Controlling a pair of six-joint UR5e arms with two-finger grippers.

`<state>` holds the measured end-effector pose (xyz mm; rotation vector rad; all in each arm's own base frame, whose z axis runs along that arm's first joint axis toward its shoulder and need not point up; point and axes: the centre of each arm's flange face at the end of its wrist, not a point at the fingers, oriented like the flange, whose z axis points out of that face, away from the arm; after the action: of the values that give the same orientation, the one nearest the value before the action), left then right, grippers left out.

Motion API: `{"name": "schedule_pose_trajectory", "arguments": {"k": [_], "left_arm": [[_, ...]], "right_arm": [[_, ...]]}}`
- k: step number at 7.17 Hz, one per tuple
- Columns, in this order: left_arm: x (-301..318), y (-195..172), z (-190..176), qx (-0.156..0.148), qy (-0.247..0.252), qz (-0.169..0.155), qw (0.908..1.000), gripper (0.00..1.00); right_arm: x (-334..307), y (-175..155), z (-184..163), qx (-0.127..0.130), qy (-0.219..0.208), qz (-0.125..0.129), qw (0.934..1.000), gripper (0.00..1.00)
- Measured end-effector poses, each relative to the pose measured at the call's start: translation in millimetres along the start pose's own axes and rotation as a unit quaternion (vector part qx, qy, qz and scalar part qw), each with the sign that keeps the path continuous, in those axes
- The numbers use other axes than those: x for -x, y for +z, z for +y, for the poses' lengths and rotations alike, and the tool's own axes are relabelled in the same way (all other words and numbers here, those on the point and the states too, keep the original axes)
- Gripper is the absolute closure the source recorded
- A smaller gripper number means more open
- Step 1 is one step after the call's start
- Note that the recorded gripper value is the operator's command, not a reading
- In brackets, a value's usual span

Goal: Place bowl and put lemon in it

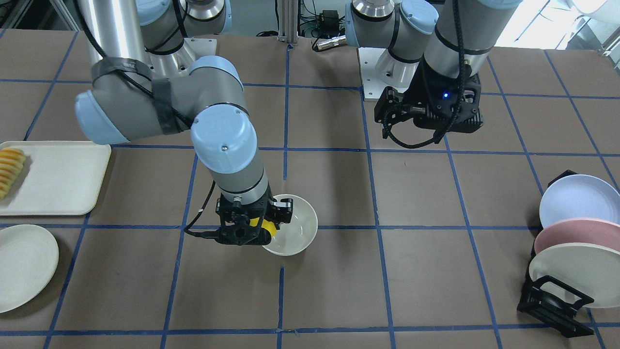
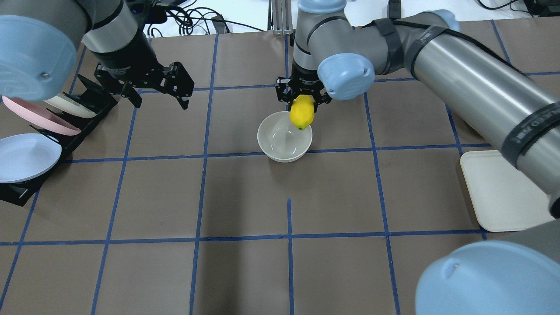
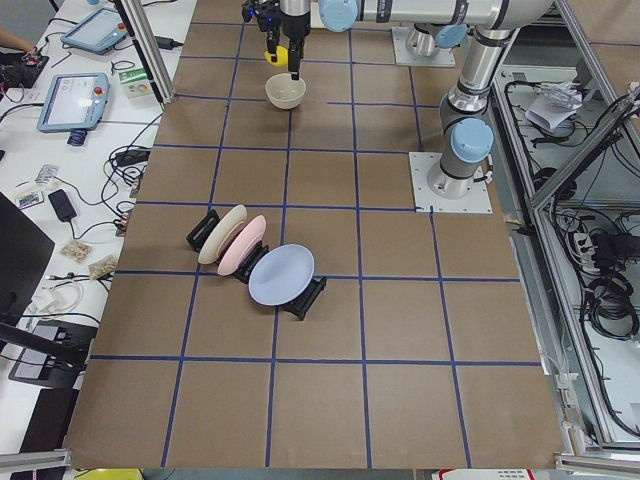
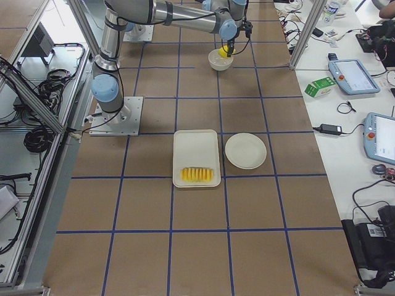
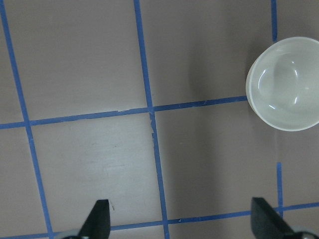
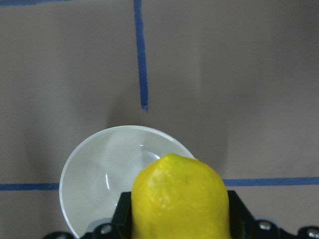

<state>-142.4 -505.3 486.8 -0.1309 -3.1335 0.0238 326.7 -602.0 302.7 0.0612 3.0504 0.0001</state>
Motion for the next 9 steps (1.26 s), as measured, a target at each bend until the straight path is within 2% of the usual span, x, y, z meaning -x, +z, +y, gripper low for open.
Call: {"name": "schedule_pose_trajectory", "arguments": {"k": [3, 4, 5, 6, 9], "left_arm": [[15.5, -15.8, 4.8, -0.005, -0.015, -0.006, 0.9999, 0.00], [14.5, -16.5, 4.7, -0.005, -0.016, -0.005, 0.9998, 0.00], [13.7, -14.6, 3.8, -0.005, -0.017, -0.003, 0.9998, 0.00], [13.3, -11.6, 3.4, -0.002, -0.018, -0.003, 0.9998, 0.00], [12.6, -4.7, 1.0, 0.005, -0.019, -0.001, 0.9998, 0.00]], "right_arm": [[15.1, 41.4, 5.4, 0.020, -0.005, 0.005, 0.9998, 0.99], [15.9, 49.2, 8.1, 0.028, -0.006, 0.003, 0.9996, 0.92], [18.6, 54.3, 10.3, 0.035, -0.007, -0.005, 0.9993, 0.50], [20.4, 60.3, 10.9, 0.043, -0.009, -0.014, 0.9989, 0.00], [20.0, 70.0, 8.0, 0.048, -0.014, -0.016, 0.9986, 0.00]]}}
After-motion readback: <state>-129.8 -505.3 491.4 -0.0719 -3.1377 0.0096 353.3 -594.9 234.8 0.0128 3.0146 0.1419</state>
